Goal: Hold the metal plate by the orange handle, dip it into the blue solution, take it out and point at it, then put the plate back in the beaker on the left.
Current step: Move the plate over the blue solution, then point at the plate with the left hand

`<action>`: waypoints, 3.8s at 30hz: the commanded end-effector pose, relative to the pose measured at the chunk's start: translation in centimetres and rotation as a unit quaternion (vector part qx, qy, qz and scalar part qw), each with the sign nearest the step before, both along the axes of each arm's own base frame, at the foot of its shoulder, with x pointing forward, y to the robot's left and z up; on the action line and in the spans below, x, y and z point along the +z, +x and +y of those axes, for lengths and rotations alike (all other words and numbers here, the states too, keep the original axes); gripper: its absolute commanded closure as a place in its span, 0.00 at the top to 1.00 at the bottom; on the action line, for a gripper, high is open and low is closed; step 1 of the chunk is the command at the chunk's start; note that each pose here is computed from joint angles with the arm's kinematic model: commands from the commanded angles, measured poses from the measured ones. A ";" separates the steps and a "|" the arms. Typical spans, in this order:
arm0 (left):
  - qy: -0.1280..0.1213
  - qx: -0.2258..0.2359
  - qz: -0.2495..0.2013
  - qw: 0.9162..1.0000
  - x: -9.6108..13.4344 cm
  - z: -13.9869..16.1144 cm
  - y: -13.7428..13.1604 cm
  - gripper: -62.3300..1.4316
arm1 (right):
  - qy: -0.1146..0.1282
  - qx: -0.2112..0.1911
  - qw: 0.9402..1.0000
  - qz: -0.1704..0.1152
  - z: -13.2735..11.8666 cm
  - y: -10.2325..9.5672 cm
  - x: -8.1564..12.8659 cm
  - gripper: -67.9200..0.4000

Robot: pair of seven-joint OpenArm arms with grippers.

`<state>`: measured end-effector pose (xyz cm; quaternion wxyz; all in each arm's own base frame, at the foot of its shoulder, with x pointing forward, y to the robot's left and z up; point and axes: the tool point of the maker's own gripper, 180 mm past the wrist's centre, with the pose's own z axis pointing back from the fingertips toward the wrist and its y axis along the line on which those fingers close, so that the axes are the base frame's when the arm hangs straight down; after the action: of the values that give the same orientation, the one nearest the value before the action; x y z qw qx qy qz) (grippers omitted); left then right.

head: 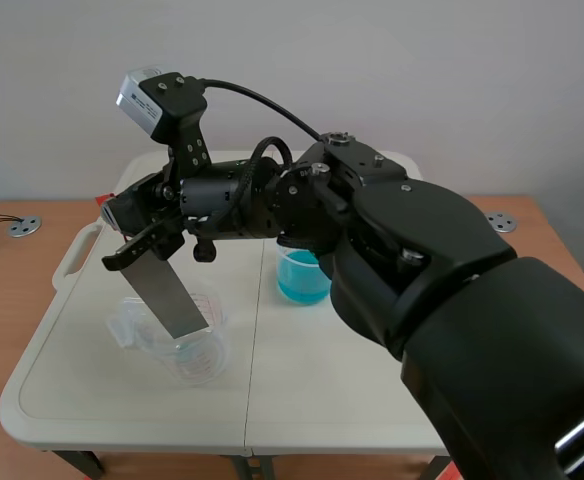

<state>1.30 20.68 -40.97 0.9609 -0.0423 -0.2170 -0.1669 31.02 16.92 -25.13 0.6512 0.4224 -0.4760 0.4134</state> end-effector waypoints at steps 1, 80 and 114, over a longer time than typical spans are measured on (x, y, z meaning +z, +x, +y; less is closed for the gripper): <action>-0.006 0.000 -0.011 1.000 0.3 -0.3 0.6 0.07 | 0.018 0.005 1.000 -0.024 0.4 0.0 1.8 0.02; -0.011 -0.037 -0.136 0.990 5.3 1.2 10.7 0.07 | 0.054 -0.144 0.959 -0.239 -15.9 2.6 16.5 0.02; -0.138 -0.232 -0.315 0.910 15.6 -8.6 26.0 0.07 | 0.070 -0.163 0.965 -0.193 -18.0 6.8 14.2 0.02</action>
<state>26.71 12.16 -25.98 0.7675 -0.1659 -0.4999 -0.3653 37.77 -1.07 -12.90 0.5973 0.2940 -0.6633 0.3419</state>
